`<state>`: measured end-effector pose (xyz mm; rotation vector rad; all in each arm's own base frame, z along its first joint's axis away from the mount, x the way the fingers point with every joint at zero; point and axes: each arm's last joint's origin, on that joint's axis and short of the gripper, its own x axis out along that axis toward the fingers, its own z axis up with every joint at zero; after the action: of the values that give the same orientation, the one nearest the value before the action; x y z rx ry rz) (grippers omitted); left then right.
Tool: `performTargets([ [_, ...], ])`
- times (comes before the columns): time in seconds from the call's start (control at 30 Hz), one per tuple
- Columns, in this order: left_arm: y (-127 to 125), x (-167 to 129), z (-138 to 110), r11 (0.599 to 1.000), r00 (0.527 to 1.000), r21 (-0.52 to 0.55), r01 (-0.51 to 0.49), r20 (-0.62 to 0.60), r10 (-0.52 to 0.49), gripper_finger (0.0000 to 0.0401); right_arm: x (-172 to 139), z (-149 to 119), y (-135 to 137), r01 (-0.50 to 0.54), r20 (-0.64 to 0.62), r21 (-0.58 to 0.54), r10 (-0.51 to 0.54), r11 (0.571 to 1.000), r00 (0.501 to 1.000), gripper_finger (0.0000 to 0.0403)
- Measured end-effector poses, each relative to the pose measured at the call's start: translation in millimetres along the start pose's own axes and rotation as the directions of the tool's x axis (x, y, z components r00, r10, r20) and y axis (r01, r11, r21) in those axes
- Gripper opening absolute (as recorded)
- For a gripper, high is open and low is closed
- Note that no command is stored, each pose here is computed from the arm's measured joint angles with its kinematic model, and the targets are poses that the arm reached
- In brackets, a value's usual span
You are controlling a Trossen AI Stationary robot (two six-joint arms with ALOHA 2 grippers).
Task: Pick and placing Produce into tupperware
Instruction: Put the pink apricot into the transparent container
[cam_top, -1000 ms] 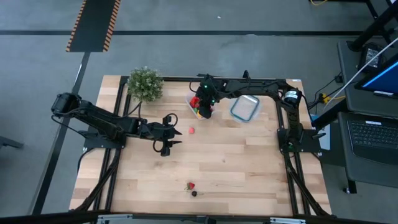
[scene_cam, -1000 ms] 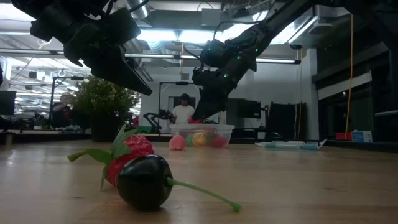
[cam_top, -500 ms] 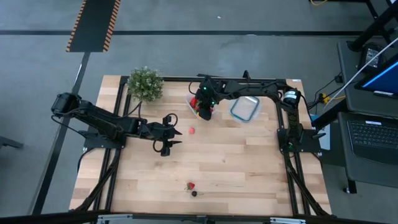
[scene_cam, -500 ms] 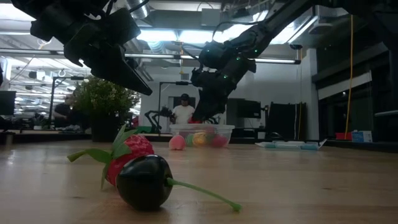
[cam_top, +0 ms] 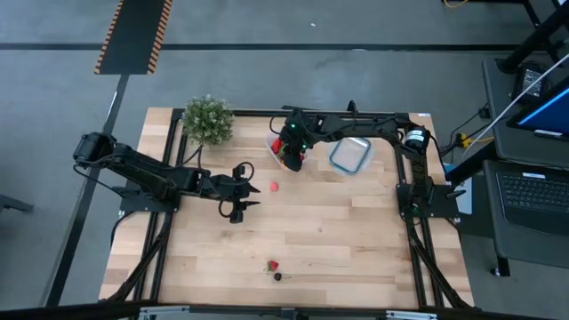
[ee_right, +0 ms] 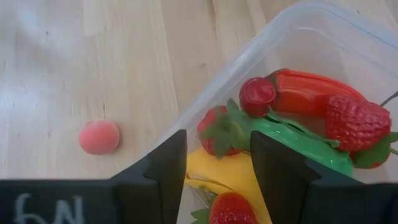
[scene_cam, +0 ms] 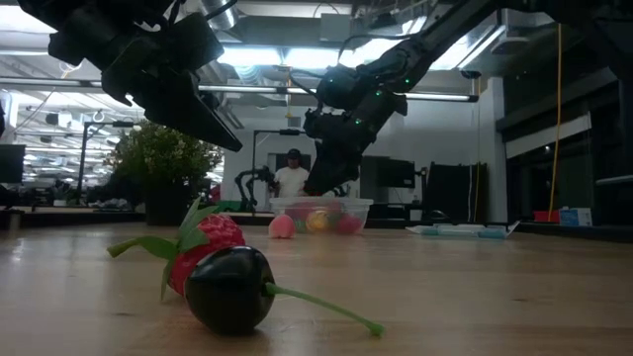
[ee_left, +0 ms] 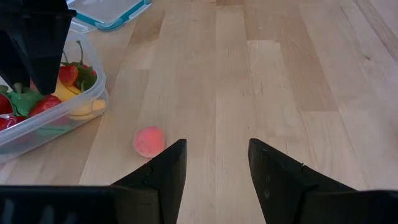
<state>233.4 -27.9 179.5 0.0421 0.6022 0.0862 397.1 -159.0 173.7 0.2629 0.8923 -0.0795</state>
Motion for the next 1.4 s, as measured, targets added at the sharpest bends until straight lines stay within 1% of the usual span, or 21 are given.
performTargets([
  [0.17,0.0,0.0,0.0,1.0,1.0,0.0,0.0,0.0,0.0,0.0165,-1.3,2.0,0.4,0.001,-0.001,0.005,-0.001,1.0,1.0,0.0167],
  [0.23,0.1,0.0,0.0,1.0,1.0,0.0,0.0,0.0,0.0,0.0165,-4.8,7.0,1.0,0.002,-0.005,0.034,-0.001,0.999,1.0,0.0166],
  [0.3,0.0,0.0,0.0,1.0,1.0,0.0,-0.001,0.0,0.001,0.0165,-9.4,11.3,2.7,-0.017,-0.025,0.058,0.018,0.998,1.0,0.0165],
  [0.4,0.2,0.0,0.0,1.0,1.0,0.0,-0.008,0.001,0.008,0.0165,-17.3,15.2,5.9,-0.056,-0.058,0.048,0.059,0.997,0.997,0.0166],
  [0.57,0.4,0.1,0.0,1.0,1.0,0.0,-0.01,0.001,0.01,0.0165,-44.5,23.7,17.7,-0.058,-0.005,-0.005,0.057,0.998,0.998,0.0166],
  [0.7,1.4,0.3,1.8,1.0,1.0,-0.007,-0.018,0.019,0.018,0.0165,-74.8,18.5,31.5,-0.059,0.036,-0.052,0.06,0.997,0.998,0.0166],
  [0.8,4.2,0.7,4.5,0.999,0.999,-0.02,-0.026,0.044,0.027,0.0165,-98.8,5.2,45.0,-0.06,0.115,-0.092,0.07,0.994,0.991,0.0167],
  [0.9,7.3,1.1,7.4,0.999,0.997,-0.035,-0.035,0.072,0.038,0.0165,-116.8,-20.8,57.1,-0.064,0.211,-0.109,0.086,0.992,0.974,0.0167],
  [1.07,11.6,1.7,9.2,0.998,0.995,-0.05,-0.049,0.086,0.053,0.0165,-145.6,-67.8,76.0,-0.084,0.377,-0.139,0.132,0.987,0.917,0.0167],
  [1.13,13.9,3.0,8.7,0.996,0.995,-0.075,-0.049,0.082,0.055,0.0165,-155.1,-85.6,83.8,-0.094,0.427,-0.169,0.159,0.981,0.89,0.0167],
  [1.23,18.2,7.8,5.7,0.991,0.996,-0.122,-0.056,0.057,0.063,0.0165,-170.6,-109.4,95.8,-0.103,0.511,-0.234,0.212,0.967,0.833,0.0167],
  [1.33,25.1,15.9,0.1,0.981,0.996,-0.172,-0.085,0.016,0.089,0.0165,-183.3,-129.3,106.0,-0.107,0.599,-0.303,0.277,0.947,0.751,0.0167],
  [1.4,29.9,22.7,-3.0,0.977,0.995,-0.188,-0.102,0.001,0.104,0.0165,-189.4,-142.3,111.2,-0.112,0.635,-0.34,0.316,0.934,0.705,0.0167],
])
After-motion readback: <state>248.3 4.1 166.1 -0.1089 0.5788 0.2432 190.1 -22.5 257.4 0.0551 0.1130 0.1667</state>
